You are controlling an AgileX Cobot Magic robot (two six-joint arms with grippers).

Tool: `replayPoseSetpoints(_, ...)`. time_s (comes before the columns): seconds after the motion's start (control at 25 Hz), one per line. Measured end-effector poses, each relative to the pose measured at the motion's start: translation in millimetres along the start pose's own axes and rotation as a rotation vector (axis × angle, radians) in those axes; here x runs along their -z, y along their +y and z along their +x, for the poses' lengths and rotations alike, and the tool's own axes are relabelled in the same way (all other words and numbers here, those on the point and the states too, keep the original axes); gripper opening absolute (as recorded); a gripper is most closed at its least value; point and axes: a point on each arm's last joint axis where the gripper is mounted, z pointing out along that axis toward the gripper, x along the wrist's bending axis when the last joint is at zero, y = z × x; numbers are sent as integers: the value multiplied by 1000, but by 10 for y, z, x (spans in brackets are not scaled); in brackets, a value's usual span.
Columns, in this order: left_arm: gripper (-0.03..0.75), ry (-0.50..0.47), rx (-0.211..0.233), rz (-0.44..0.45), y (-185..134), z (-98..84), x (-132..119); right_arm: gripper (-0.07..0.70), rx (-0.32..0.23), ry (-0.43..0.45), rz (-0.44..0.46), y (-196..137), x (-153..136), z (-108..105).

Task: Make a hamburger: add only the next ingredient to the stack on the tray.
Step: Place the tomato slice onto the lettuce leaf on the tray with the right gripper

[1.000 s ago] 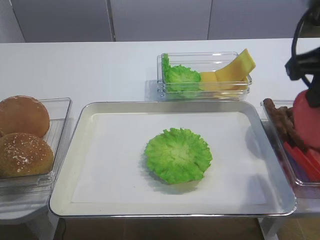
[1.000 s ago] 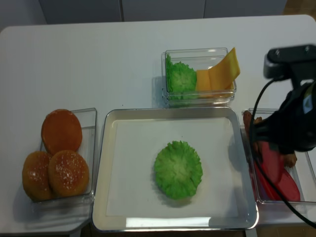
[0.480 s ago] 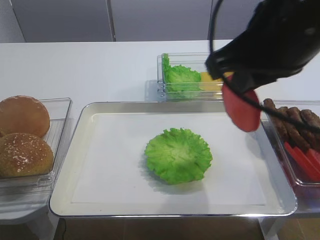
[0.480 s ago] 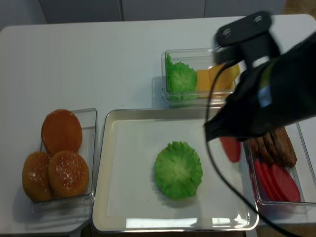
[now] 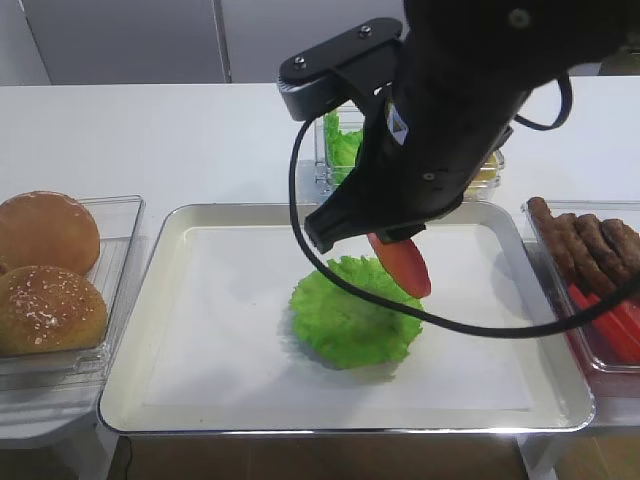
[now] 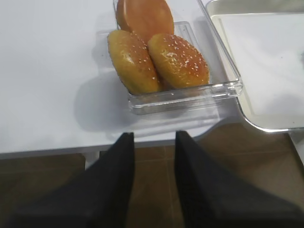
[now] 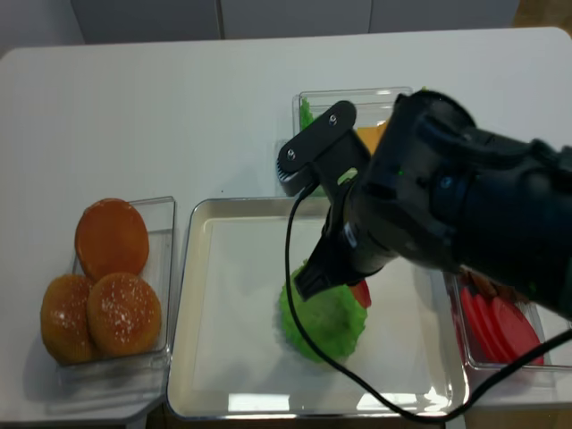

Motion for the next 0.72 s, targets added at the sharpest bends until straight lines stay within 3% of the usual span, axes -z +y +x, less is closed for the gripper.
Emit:
replayPoseSetpoints(0.24,216,0,0,0,0,0,0,55,19,-11,-26,45,-73,16)
replayPoseSetpoints(0.72,216,0,0,0,0,0,0,54,42,-27,28,54,-304,74)
